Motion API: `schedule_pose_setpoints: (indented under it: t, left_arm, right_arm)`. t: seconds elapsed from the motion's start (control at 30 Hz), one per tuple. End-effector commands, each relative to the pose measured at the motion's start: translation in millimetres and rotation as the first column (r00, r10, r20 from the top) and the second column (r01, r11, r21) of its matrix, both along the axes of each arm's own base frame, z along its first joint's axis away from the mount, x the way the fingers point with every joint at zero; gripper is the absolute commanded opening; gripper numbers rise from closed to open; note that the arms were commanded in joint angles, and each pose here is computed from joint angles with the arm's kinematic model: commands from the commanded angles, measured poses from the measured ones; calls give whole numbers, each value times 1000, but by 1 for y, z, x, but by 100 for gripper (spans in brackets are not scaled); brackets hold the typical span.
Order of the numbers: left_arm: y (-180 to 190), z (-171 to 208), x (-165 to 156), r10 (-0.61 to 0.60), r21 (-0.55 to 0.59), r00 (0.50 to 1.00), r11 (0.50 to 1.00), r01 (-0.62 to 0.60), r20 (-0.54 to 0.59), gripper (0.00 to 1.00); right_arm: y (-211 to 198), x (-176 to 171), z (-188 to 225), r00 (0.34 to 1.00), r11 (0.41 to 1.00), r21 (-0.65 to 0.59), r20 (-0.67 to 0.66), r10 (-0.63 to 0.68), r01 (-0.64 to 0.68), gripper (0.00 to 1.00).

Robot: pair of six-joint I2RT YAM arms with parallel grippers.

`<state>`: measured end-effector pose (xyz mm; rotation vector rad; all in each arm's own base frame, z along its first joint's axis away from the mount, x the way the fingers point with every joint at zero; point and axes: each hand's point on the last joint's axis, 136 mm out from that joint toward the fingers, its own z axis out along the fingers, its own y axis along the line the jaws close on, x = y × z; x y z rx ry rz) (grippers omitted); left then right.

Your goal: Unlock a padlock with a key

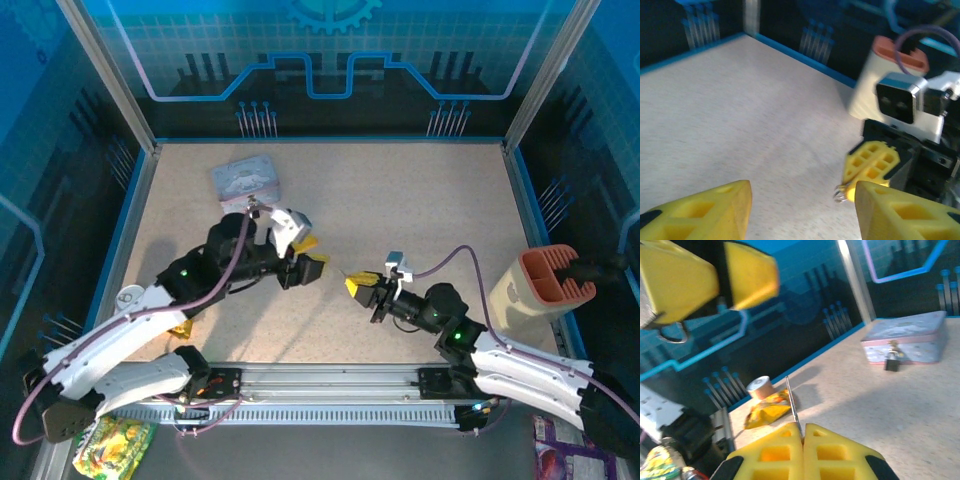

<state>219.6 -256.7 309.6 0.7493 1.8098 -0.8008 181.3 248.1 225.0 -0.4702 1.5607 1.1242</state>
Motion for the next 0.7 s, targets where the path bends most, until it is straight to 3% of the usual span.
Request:
schedule_pose_setpoints:
  t: [0.0, 0.17, 0.37, 0.5, 0.67]
  left_arm:
    - [41, -10, 38, 298, 31, 954, 954, -299, 43, 65]
    - [102, -60, 84, 620, 139, 781, 781, -608, -67, 74]
    - [139, -125, 126, 798, 322, 579, 600, -732, -169, 76]
    - [147, -157, 154, 854, 413, 491, 515, -752, -172, 74]
    - [156, -187, 188, 886, 452, 438, 456, -767, -151, 70]
  right_arm:
    - [-18, 20, -4, 989, 989, -49, -43, -142, 140, 0]
    - [-27, 18, -6, 985, 985, -55, -59, -165, 162, 0]
    - [-27, 14, -6, 987, 988, -51, -61, -150, 147, 0]
    - [-29, 12, -7, 987, 988, -44, -64, -149, 147, 0]
    - [-33, 7, -6, 989, 990, -28, -63, -137, 136, 0]
